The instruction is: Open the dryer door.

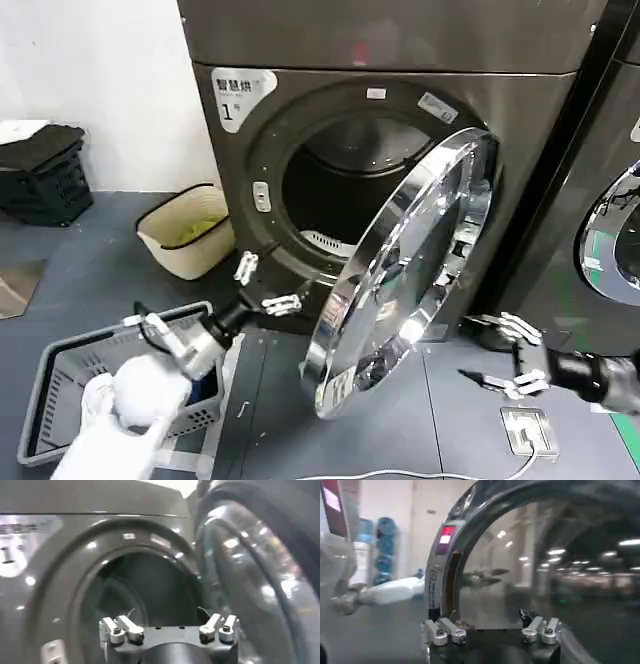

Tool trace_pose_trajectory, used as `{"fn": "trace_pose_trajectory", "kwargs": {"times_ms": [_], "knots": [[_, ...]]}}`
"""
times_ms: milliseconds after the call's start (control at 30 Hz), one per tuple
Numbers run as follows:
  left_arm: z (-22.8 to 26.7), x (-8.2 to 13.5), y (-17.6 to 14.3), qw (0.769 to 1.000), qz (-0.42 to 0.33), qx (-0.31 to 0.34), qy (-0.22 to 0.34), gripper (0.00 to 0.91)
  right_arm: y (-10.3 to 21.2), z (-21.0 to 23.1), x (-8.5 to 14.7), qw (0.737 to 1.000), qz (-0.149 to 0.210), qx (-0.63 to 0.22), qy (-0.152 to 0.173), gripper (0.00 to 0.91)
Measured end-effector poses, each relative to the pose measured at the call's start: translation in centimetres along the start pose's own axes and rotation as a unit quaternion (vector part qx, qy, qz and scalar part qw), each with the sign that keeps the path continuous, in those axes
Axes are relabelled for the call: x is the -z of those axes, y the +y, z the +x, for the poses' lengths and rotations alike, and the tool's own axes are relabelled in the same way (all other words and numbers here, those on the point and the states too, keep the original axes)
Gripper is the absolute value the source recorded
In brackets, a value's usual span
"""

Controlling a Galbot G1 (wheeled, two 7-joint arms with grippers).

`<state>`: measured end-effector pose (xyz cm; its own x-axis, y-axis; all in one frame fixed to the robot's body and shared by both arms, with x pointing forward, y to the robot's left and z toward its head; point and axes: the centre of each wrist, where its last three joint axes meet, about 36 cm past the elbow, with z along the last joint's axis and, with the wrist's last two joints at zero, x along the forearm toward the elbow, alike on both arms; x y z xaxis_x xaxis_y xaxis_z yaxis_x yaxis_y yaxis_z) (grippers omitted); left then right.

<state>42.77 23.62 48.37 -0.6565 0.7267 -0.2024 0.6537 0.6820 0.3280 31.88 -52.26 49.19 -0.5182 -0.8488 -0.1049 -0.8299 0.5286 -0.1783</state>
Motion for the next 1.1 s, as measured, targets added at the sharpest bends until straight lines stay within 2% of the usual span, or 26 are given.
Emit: {"fn": "trace_pose_trajectory", "kwargs": {"times_ms": [133, 233, 433, 533, 633, 733, 867, 967, 1100], "knots": [[-1.0, -0.2, -1.0, 1.0, 0.011, -0.02, -0.009, 0.907, 2.8, 3.8, 1.2, 0.995, 0.041, -0.093, -0.003, 0.907], [-1.9, -0.5, -1.8, 0.999, 0.018, -0.035, -0.014, 0.907, 4.8, 6.4, 2.1, 0.984, 0.078, -0.163, 0.008, 0.907], [-3.8, -1.0, -3.2, 0.997, 0.033, -0.062, -0.022, 0.907, 8.7, 10.9, 4.1, 0.94, 0.155, -0.3, 0.041, 0.907], [-4.9, -1.2, -3.9, 0.996, 0.04, -0.078, -0.027, 0.907, 10.8, 13.3, 5.0, 0.905, 0.189, -0.373, 0.073, 0.907], [-6.4, -1.4, -4.7, 0.994, 0.048, -0.095, -0.032, 0.907, 13.0, 15.6, 6.0, 0.861, 0.218, -0.447, 0.109, 0.907], [-7.9, -1.6, -5.4, 0.992, 0.052, -0.11, -0.037, 0.907, 15.2, 17.7, 7.1, 0.803, 0.245, -0.521, 0.152, 0.907], [-9.9, -1.6, -6.0, 0.99, 0.052, -0.126, -0.043, 0.907, 17.8, 19.5, 8.6, 0.708, 0.268, -0.619, 0.21, 0.907], [-11.6, -1.7, -6.8, 0.988, 0.055, -0.139, -0.048, 0.907, 19.4, 20.2, 9.8, 0.631, 0.281, -0.687, 0.227, 0.907], [-13.6, -2.0, -7.8, 0.985, 0.061, -0.154, -0.053, 0.907, 21.1, 21.0, 11.3, 0.526, 0.278, -0.77, 0.23, 0.907]]}}
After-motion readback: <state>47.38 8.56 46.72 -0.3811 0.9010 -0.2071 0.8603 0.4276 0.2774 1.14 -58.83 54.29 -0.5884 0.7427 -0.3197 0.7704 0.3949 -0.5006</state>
